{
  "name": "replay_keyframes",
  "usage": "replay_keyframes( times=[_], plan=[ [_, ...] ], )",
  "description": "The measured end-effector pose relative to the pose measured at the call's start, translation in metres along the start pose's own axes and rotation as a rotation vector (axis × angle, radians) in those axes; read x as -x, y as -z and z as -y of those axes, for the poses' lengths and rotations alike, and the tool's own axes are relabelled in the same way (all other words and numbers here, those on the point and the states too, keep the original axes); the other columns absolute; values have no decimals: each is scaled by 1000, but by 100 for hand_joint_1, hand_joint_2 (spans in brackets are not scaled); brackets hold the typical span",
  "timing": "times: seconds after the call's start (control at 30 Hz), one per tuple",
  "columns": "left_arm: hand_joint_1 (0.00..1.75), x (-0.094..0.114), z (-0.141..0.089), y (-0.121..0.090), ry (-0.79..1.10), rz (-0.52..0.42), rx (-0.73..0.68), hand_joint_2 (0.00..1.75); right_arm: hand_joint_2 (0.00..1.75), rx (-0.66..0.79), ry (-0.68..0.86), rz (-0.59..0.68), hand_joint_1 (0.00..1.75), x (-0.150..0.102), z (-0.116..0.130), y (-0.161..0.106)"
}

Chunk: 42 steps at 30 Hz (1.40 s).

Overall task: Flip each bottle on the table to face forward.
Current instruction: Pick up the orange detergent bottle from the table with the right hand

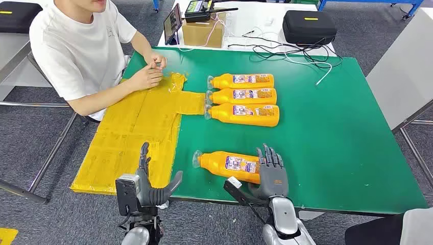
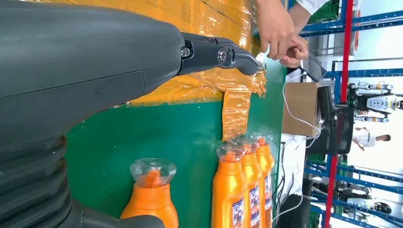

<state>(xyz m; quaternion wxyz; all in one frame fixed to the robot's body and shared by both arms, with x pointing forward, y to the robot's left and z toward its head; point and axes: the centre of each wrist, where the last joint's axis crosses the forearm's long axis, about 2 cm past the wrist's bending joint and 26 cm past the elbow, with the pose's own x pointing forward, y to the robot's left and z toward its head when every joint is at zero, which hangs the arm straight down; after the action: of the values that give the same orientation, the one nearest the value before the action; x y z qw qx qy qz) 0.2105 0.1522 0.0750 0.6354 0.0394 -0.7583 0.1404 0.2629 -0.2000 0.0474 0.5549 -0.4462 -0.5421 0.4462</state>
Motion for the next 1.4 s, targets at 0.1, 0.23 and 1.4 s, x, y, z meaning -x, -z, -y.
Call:
replay_keyframes(
  times=[0.1,0.23,1.4],
  plan=[
    [0,0,0,0,2,1,2,175,175,-10,-15,-16,0,0,1,3],
    [0,-2,0,1,0,-1,0,175,175,-24,-52,-60,0,2,4,10],
    [0,-10,22,16,-91,-40,49,175,175,-317,71,-86,175,47,11,58]
  ],
)
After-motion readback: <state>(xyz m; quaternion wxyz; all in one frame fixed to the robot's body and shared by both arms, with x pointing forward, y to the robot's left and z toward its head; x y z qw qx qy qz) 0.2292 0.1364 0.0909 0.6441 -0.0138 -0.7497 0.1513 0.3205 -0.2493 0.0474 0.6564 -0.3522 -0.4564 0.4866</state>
